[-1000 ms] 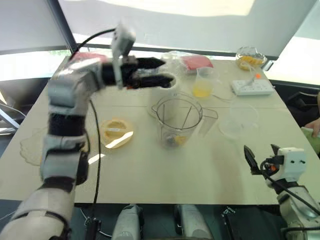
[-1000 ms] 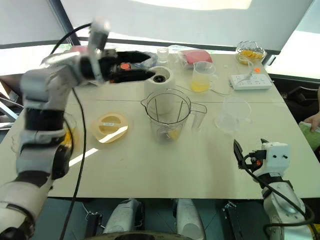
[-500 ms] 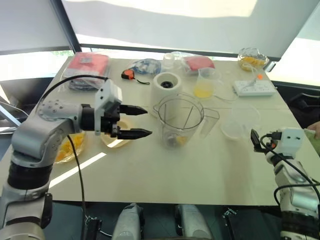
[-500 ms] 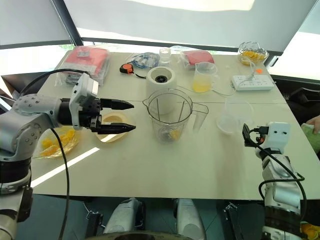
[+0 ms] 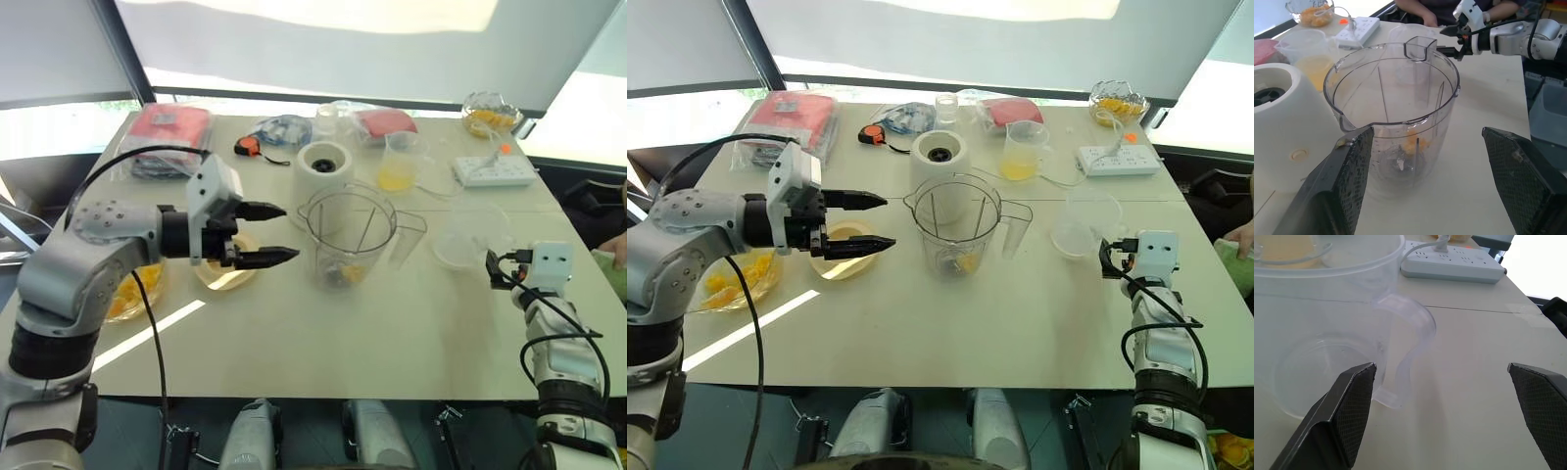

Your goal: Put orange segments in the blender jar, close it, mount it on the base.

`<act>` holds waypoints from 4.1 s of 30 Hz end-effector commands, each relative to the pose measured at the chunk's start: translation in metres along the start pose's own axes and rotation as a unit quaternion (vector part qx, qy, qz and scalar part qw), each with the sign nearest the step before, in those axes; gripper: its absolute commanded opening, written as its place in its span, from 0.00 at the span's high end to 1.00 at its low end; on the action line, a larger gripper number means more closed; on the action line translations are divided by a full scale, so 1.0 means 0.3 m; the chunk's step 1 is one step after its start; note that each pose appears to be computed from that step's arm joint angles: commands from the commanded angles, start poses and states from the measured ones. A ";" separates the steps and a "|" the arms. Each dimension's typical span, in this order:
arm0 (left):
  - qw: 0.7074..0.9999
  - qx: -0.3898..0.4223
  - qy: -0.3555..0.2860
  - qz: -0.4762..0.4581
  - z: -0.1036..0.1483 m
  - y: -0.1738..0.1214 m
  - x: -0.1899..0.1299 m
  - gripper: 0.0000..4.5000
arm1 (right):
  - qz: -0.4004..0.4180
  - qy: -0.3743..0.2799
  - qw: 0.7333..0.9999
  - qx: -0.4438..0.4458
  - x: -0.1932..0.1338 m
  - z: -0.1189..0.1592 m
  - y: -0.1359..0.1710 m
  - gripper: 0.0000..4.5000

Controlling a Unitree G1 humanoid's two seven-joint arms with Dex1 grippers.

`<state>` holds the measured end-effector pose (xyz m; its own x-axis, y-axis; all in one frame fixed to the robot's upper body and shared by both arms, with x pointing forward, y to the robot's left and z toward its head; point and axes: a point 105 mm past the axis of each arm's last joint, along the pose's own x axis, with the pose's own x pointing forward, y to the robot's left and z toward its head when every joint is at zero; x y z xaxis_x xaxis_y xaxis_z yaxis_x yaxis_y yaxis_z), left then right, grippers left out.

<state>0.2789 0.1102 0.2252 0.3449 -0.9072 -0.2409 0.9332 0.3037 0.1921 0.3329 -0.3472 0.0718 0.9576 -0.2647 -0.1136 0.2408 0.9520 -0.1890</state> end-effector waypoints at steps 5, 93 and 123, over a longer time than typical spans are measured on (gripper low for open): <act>1.000 0.005 0.015 -0.010 -0.007 -0.028 -0.012 0.18 | -0.007 -0.025 1.000 -0.002 0.045 0.029 0.006 0.00; 0.998 0.008 0.037 0.047 -0.043 0.073 -0.103 0.18 | 0.185 -0.407 0.737 -0.506 -0.225 0.903 0.460 0.99; 0.999 0.008 0.028 0.045 -0.031 0.071 -0.079 0.18 | 0.117 -0.469 0.624 -0.614 -0.250 0.939 0.510 0.99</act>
<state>0.2939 0.1458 0.2169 0.4371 -0.8511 -0.2908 0.8983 0.3968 0.1888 0.3479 -0.1387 0.3067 0.7754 0.6088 0.1676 0.2533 -0.0568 -0.9657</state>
